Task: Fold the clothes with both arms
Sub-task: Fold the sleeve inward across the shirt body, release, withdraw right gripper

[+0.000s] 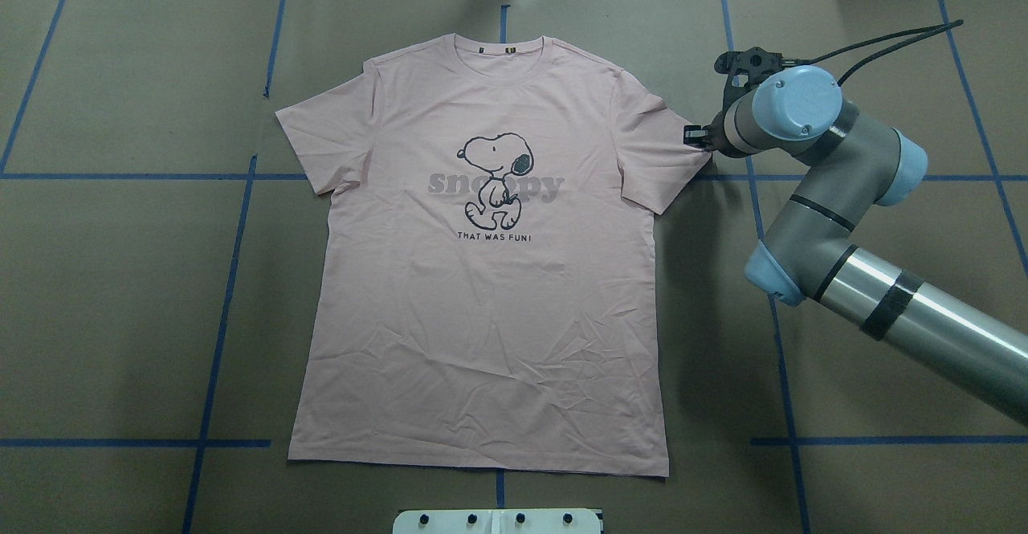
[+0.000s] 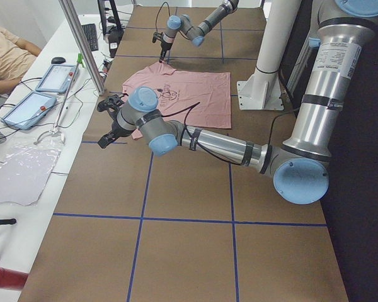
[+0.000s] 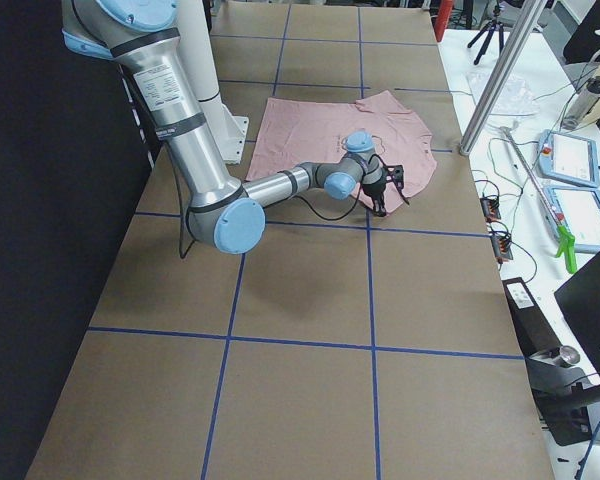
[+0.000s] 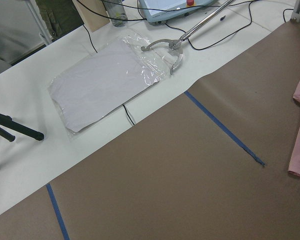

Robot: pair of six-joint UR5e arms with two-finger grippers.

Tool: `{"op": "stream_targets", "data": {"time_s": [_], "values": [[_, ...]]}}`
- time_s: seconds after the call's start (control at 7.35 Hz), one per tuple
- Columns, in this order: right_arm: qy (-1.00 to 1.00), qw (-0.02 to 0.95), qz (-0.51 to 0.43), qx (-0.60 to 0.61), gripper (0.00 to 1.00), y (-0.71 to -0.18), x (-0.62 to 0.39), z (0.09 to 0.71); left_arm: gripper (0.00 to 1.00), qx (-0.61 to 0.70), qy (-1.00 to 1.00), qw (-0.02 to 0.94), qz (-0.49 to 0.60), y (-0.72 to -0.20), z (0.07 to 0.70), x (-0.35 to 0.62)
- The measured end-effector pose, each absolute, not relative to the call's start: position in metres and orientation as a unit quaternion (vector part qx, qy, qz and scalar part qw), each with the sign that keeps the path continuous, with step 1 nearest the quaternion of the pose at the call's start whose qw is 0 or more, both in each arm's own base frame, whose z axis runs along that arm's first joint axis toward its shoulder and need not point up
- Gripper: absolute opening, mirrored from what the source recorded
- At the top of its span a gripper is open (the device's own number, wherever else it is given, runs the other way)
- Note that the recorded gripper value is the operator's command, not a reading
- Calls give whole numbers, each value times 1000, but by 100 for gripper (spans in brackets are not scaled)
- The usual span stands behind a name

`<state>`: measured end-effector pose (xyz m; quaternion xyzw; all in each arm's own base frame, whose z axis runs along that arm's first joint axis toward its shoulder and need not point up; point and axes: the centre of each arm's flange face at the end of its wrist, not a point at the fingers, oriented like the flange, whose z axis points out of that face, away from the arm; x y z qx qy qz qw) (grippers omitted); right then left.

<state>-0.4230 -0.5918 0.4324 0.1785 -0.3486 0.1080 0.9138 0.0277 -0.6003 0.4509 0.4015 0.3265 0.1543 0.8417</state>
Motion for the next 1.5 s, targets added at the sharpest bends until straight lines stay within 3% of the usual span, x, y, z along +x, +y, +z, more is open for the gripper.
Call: {"op": "stream_targets", "data": {"time_s": [0.41, 0.95, 1.36, 1.5], "values": [[-354, 910, 111, 185, 0, -592, -421, 394, 100, 401, 327, 842, 154, -600, 452, 28], [-296, 921, 148, 204, 0, -589, -491, 276, 100, 400, 327, 842, 154, -600, 453, 28], [-269, 924, 158, 222, 0, -591, -550, 261, 100, 398, 327, 844, 153, -598, 456, 27], [-268, 924, 155, 225, 13, -586, -558, 260, 100, 397, 327, 844, 153, -597, 457, 27]]}}
